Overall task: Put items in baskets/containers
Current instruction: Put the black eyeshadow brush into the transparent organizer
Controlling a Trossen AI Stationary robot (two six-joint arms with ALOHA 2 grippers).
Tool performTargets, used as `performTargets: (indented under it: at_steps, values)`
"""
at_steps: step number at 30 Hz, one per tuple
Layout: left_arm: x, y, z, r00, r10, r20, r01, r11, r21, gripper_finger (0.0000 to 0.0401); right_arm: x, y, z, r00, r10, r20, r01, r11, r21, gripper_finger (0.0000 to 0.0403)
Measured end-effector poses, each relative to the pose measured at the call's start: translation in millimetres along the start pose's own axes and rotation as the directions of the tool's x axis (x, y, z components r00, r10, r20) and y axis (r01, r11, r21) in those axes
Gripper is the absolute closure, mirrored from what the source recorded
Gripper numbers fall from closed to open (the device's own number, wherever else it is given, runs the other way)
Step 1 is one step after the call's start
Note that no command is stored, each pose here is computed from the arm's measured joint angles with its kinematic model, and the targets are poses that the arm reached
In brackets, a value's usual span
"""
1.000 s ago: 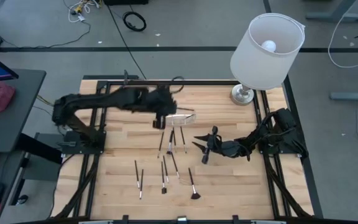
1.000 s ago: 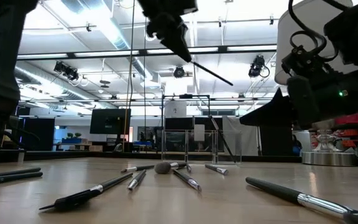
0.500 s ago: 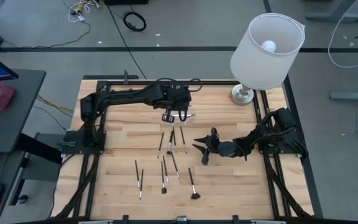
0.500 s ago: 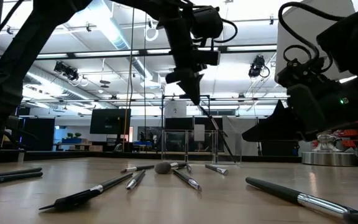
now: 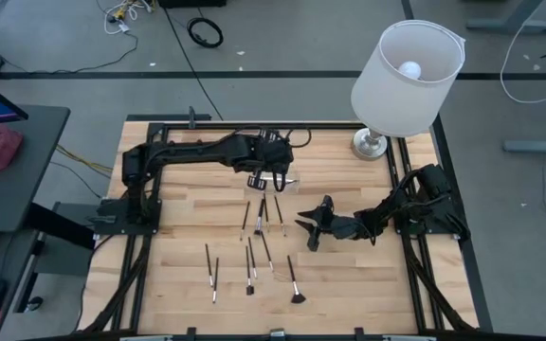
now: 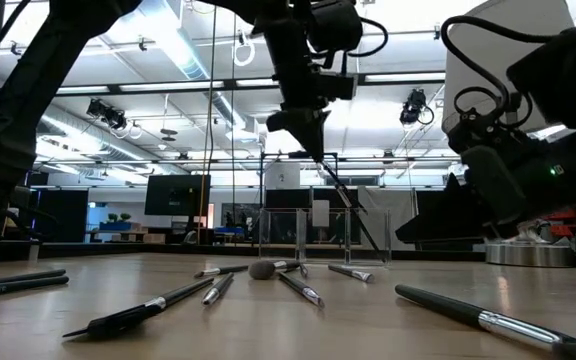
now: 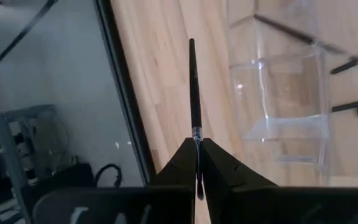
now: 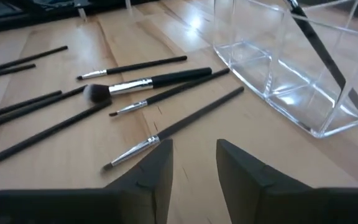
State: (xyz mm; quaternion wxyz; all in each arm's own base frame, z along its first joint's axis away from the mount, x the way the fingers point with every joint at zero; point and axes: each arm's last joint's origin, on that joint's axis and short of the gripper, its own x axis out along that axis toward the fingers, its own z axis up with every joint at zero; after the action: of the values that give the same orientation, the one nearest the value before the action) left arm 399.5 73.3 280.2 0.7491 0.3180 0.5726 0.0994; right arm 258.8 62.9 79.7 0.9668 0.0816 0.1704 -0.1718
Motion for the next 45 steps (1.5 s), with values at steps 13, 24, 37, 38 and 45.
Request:
performTargets:
  at_steps: [13, 24, 37, 38, 45]
  values:
    - [-14, -23, 7, 0.993, -0.113, 0.028, 0.111, 0.991, 0.078, 0.0392, 0, -1, -1, 1.000, -0.005, -0.012, 0.005, 1.000, 0.007, 0.0275]
    - [-48, -19, 5, 0.989, -0.102, 0.104, 0.095, 0.993, 0.072, 0.0392, 0, -1, -3, 1.000, -0.009, -0.024, 0.009, 1.000, 0.005, 0.0275]
    - [-31, -44, 3, 0.972, -0.225, 0.074, 0.219, 0.972, 0.084, 0.0392, 0, -2, -5, 0.999, -0.018, -0.045, 0.018, 1.000, 0.014, 0.0275]
    - [-28, -44, 3, 0.973, -0.220, 0.075, 0.214, 0.973, 0.085, 0.0392, 0, -2, -5, 0.999, -0.018, -0.045, 0.018, 1.000, 0.013, 0.0275]
    - [-19, -35, 3, 0.971, -0.208, 0.120, 0.194, 0.974, 0.118, 0.0392, 0, -2, -5, 0.999, -0.019, -0.044, 0.019, 1.000, -0.002, 0.0275]
